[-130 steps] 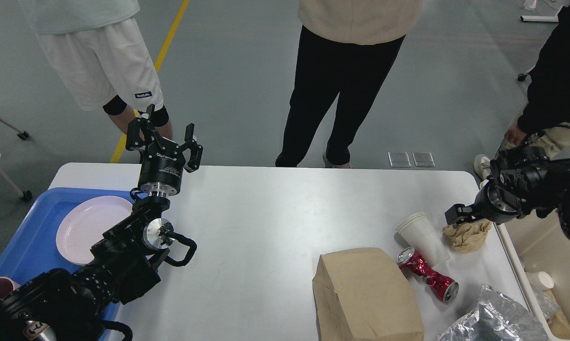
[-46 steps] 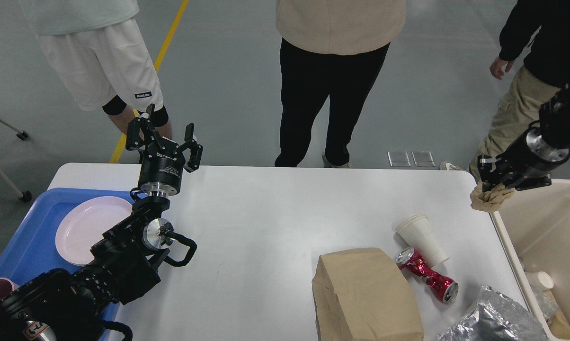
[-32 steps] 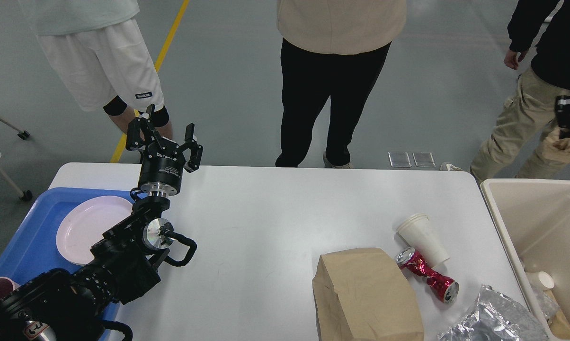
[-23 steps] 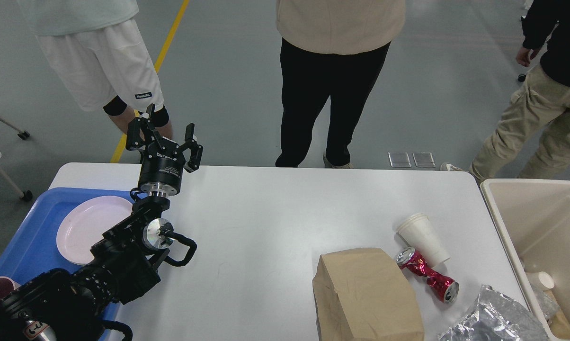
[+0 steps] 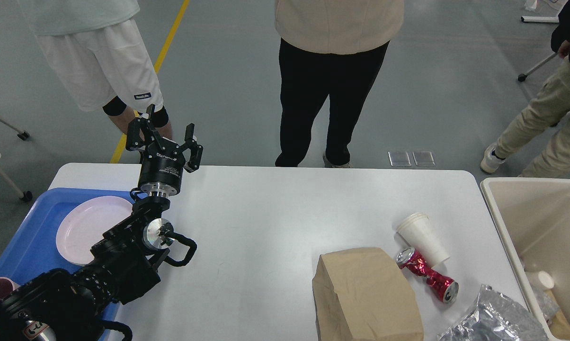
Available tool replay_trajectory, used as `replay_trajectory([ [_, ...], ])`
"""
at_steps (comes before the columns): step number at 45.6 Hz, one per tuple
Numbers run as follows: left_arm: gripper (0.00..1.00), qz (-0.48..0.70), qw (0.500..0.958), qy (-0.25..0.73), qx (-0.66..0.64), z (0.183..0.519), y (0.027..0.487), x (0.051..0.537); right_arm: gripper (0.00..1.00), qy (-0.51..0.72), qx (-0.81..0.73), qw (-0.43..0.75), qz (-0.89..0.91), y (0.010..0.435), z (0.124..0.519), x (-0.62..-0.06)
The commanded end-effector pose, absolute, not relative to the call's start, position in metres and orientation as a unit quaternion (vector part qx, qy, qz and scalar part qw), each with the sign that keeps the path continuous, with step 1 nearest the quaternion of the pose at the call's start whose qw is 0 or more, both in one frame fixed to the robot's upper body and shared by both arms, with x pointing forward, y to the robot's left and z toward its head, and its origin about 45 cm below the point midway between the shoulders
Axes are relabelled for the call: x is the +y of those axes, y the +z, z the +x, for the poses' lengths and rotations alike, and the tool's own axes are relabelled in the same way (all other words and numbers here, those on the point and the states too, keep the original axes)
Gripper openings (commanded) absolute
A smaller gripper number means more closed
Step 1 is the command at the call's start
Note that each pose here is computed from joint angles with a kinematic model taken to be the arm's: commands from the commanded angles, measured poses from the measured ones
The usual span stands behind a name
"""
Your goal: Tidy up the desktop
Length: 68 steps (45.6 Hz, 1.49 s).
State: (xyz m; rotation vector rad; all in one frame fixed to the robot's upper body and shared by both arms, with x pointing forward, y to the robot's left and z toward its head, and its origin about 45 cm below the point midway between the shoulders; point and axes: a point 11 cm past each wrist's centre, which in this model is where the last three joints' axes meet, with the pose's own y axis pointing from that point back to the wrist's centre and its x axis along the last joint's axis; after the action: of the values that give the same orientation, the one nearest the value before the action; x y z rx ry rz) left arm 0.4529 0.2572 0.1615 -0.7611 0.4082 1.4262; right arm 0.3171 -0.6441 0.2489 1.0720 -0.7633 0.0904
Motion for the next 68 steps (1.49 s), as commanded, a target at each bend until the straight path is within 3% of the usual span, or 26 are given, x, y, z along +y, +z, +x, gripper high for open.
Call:
replay_trajectory([
  [1, 0.97, -0.338, 0.672, 0.633, 0.181, 0.453, 0.161, 0.257, 0.00, 0.086, -0.398, 0.776, 0.482, 0.220, 0.304, -0.652],
  [18, 0.97, -0.338, 0.672, 0.633, 0.181, 0.453, 0.161, 0.257, 0.00, 0.100, -0.467, 0.743, 0.468, 0.163, 0.281, -0.652],
  [24, 0.97, -0.338, 0.672, 0.633, 0.181, 0.453, 0.161, 0.257, 0.56, 0.107, -0.462, 0.743, 0.472, 0.154, 0.286, -0.644],
  [33, 0.97, -0.338, 0.672, 0.633, 0.181, 0.453, 0.161, 0.257, 0.93, 0.103, -0.459, 0.742, 0.479, 0.149, 0.286, -0.639],
  [40, 0.97, -0.338, 0.672, 0.633, 0.181, 0.453, 0.161, 0.257, 0.99, 0.097, -0.448, 0.747, 0.482, 0.145, 0.282, -0.639],
  [51, 0.97, -0.338, 0.672, 0.633, 0.181, 0.453, 0.161, 0.257, 1.00, 0.103, -0.418, 0.760, 0.487, 0.145, 0.286, -0.635],
  [68, 0.97, -0.338, 0.672, 0.633, 0.181, 0.453, 0.161, 0.257, 1.00, 0.104, -0.349, 0.774, 0.518, 0.195, 0.332, -0.610],
])
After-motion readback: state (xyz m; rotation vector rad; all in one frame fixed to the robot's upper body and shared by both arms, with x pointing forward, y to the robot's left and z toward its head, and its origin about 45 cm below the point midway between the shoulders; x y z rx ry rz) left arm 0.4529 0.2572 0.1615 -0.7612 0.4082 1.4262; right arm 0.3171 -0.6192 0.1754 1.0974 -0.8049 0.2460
